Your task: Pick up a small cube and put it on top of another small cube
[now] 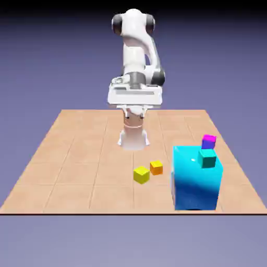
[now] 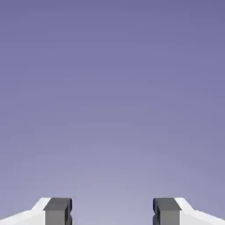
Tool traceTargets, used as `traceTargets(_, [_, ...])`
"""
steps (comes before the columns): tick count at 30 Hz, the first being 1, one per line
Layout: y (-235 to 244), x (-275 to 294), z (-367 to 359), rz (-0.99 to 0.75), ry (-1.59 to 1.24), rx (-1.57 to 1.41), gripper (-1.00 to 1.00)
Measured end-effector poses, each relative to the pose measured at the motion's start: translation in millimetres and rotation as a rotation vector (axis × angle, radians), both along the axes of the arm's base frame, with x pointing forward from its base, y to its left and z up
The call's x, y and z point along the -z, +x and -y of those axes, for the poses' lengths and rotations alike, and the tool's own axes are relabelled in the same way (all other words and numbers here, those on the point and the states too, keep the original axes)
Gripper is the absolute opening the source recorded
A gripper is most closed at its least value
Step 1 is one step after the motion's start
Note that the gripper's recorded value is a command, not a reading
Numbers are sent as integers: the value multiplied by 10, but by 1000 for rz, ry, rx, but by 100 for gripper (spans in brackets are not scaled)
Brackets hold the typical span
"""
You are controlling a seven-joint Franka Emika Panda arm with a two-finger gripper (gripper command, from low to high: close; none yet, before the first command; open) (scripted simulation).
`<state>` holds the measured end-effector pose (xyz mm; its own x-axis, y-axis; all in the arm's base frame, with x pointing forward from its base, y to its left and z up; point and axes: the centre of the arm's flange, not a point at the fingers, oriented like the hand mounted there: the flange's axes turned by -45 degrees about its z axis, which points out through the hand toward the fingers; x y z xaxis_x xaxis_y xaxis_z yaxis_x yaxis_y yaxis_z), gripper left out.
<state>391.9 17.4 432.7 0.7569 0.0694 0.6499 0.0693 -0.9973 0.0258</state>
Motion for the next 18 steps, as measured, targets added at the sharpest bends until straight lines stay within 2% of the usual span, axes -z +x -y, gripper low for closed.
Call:
traceTargets(6, [-185, 1234, -597, -442, -35, -111, 0])
traceTargets(13, [-946, 2426, -1072, -934, -159, -217, 0])
traceTargets(18, [-979, 2795, -1048, -935, -157, -213, 0])
